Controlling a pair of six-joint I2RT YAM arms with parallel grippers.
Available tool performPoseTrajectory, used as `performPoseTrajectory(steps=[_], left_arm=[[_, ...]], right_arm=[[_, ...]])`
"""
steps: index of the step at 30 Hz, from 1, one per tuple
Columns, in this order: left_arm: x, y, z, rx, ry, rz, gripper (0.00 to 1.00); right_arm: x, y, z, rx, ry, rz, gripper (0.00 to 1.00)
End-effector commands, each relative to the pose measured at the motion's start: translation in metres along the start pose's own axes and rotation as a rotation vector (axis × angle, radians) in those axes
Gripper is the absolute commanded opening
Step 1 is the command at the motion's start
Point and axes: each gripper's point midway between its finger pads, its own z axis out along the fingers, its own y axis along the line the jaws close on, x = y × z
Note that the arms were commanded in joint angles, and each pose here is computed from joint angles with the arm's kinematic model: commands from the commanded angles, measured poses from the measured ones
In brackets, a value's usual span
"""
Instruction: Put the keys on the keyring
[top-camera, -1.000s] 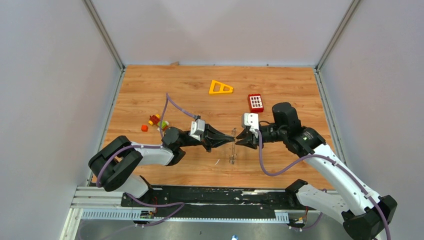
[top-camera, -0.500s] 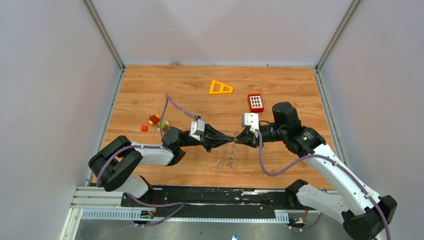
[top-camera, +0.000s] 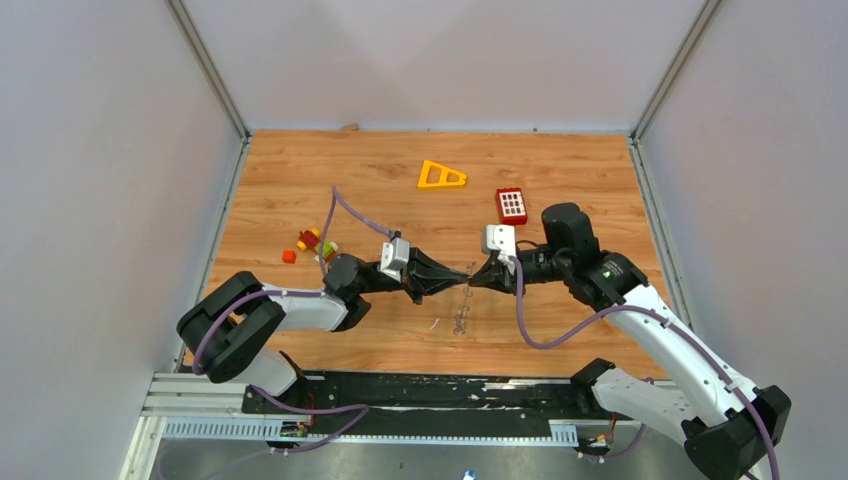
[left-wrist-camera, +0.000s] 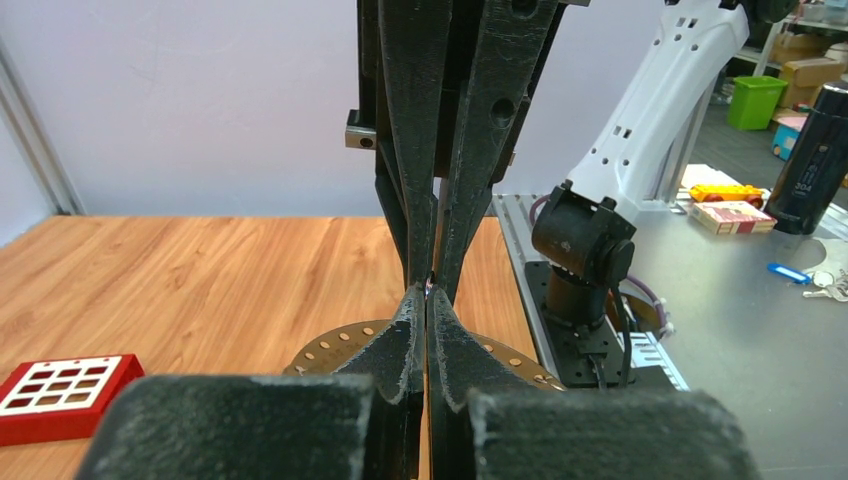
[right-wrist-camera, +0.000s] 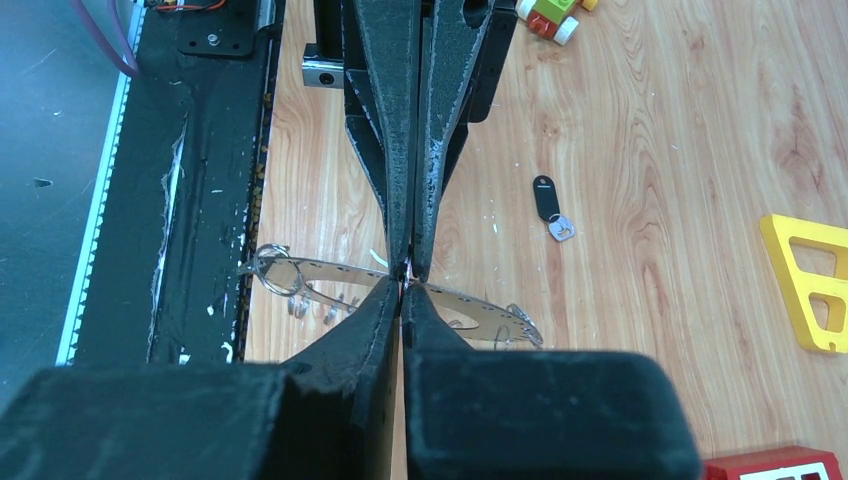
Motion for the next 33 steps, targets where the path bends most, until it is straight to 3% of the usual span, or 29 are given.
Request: performPoseTrajectory(steps=[1, 11, 14, 18, 24, 33], left_arm=[[-0.026, -0.009, 0.004, 0.044, -0.093, 0.088, 0.0], [-0.019, -0.011, 0.003, 0.067, -0.073, 0.132, 0.0], [-0.013, -0.012, 0.001, 0.094, -0.043, 0.196, 0.11], [0.002, 0.002, -0.005, 0.077, 0.052, 0.286, 0.34], [0.016, 0.032, -0.019, 0.021, 0.2, 0.332, 0.6], [0.032, 0.072, -0.04, -0.101, 0.445, 0.392, 0.64]], right_arm=[[-0.023, -0.01, -0.002, 0.021, -0.06, -0.061, 0.0], [-0.02, -0.02, -0.011, 0.094, -0.016, -0.112, 0.0], [-0.015, -0.022, -0.013, 0.12, 0.008, -0.137, 0.0], [-0.004, -0.025, -0.014, 0.152, 0.042, -0.19, 0.0], [0.001, -0.026, -0.014, 0.191, 0.046, -0.279, 0.0], [0.005, -0.023, -0.007, 0.236, 0.094, -0.404, 0.0]])
